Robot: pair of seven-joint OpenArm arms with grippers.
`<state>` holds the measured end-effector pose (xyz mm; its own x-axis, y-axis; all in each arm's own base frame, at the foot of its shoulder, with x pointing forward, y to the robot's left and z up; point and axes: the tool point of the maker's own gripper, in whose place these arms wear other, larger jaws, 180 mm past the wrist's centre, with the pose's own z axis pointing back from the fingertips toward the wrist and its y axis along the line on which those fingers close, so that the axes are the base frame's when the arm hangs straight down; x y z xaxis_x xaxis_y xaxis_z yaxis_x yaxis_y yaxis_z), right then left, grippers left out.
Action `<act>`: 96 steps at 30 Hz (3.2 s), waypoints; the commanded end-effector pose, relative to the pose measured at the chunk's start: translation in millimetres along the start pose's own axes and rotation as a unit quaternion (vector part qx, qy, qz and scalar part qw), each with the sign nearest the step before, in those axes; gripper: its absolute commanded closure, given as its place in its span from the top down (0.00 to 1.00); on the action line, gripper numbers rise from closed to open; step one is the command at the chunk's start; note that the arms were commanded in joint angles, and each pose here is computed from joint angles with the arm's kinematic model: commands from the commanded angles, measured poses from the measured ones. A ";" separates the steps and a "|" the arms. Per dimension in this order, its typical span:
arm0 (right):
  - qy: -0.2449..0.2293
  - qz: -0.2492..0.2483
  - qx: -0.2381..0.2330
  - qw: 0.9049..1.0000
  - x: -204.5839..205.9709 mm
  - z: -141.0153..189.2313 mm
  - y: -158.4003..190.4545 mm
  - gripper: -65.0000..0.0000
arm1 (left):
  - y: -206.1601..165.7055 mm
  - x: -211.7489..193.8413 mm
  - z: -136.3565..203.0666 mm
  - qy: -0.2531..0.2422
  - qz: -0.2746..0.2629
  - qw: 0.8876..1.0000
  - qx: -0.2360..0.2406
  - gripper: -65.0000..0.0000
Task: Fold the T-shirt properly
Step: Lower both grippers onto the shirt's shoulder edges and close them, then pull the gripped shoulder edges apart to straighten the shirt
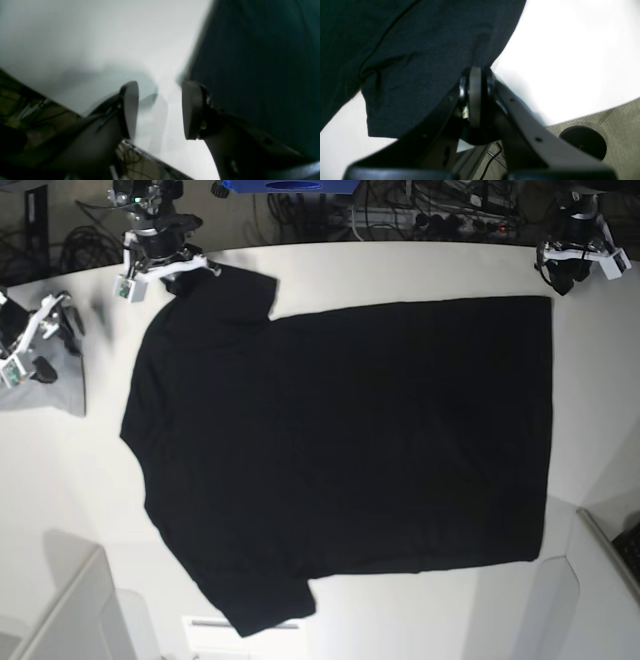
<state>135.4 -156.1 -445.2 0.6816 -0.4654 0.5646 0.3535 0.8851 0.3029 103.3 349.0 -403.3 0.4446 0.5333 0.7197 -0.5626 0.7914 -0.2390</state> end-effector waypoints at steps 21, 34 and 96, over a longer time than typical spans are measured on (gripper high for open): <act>0.043 0.001 -0.010 0.999 -20.6 2.9 -5.6 0.00 | -23.3 -7.2 -38.4 0.065 0.042 0.997 -0.021 0.42; 0.043 0.001 -0.010 0.999 -20.6 2.9 -5.6 0.00 | -41.1 -21.5 -42.4 0.084 0.034 0.995 -0.042 0.42; 0.032 0.070 0.171 0.982 -18.8 46.1 118.3 0.00 | -2.2 76.3 2.1 -0.031 -0.075 0.997 -0.003 0.00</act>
<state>132.4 -44.5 -392.6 0.7673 -0.3252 0.5527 0.0432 0.8862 0.4614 132.5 383.6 -358.2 0.4978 0.4198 0.7590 -0.5044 0.8520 -0.1404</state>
